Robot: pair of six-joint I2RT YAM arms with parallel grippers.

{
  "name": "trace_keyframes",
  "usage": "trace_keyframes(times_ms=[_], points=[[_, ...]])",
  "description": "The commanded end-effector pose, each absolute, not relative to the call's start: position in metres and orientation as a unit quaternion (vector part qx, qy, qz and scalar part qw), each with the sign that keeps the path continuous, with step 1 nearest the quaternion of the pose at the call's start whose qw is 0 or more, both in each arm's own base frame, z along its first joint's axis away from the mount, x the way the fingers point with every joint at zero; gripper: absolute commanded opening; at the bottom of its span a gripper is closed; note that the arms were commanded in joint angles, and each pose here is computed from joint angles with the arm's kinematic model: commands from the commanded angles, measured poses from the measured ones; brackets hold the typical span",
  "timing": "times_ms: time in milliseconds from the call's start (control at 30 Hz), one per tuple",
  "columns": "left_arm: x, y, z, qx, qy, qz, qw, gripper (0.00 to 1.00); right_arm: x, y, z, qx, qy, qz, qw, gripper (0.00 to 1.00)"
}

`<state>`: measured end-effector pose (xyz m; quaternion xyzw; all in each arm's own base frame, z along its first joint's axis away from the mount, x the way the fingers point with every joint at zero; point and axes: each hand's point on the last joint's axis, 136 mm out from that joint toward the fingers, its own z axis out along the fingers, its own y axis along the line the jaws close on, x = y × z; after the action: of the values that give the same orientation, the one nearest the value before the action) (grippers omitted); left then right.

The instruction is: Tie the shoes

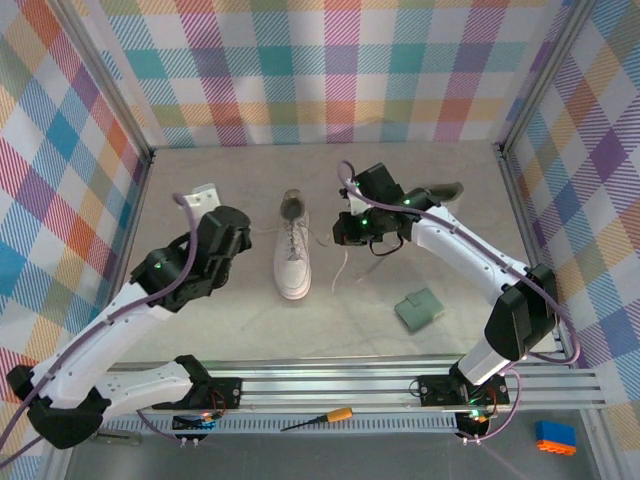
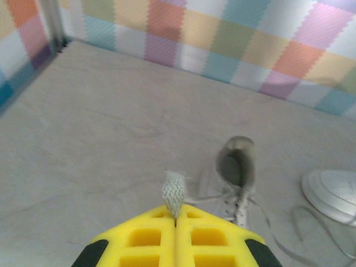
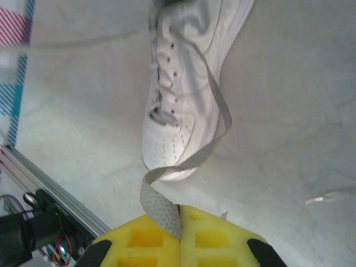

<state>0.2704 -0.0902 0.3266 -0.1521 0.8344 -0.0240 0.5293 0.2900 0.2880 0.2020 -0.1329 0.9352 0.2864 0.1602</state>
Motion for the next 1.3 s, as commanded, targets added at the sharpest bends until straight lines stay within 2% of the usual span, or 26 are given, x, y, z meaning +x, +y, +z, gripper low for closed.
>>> trace_keyframes(times_ms=[0,100,167,300,367,467,667,800,1267], points=[[0.262,-0.064,0.319,-0.154,0.836,0.031,0.526,0.0,0.265,0.269,0.179,-0.118,0.954,0.252,0.114,0.08],[0.261,-0.058,0.313,-0.159,0.836,0.046,0.523,0.0,0.265,0.265,0.139,-0.105,0.967,0.219,0.076,0.08],[0.264,-0.06,0.308,-0.158,0.84,0.046,0.516,0.0,0.281,0.261,0.116,-0.095,0.976,0.18,0.083,0.1],[0.267,-0.06,0.301,-0.16,0.846,0.046,0.506,0.0,0.317,0.229,0.101,-0.032,0.984,0.077,0.16,0.21],[0.267,-0.053,0.298,-0.173,0.846,0.049,0.502,0.0,0.317,0.218,0.101,-0.017,0.982,0.052,0.18,0.28],[0.267,-0.039,0.29,-0.195,0.847,0.047,0.493,0.0,0.301,0.223,0.1,-0.042,0.979,0.071,0.188,0.37],[0.272,-0.027,0.27,-0.224,0.857,0.029,0.463,0.0,0.247,0.219,0.077,-0.097,0.981,0.112,0.125,0.36],[0.279,-0.026,0.256,-0.24,0.865,0.009,0.44,0.0,0.23,0.228,0.062,-0.141,0.981,0.092,0.1,0.37],[0.289,-0.029,0.246,-0.253,0.872,-0.04,0.417,0.0,0.248,0.233,0.021,-0.124,0.987,0.01,0.098,0.34]])
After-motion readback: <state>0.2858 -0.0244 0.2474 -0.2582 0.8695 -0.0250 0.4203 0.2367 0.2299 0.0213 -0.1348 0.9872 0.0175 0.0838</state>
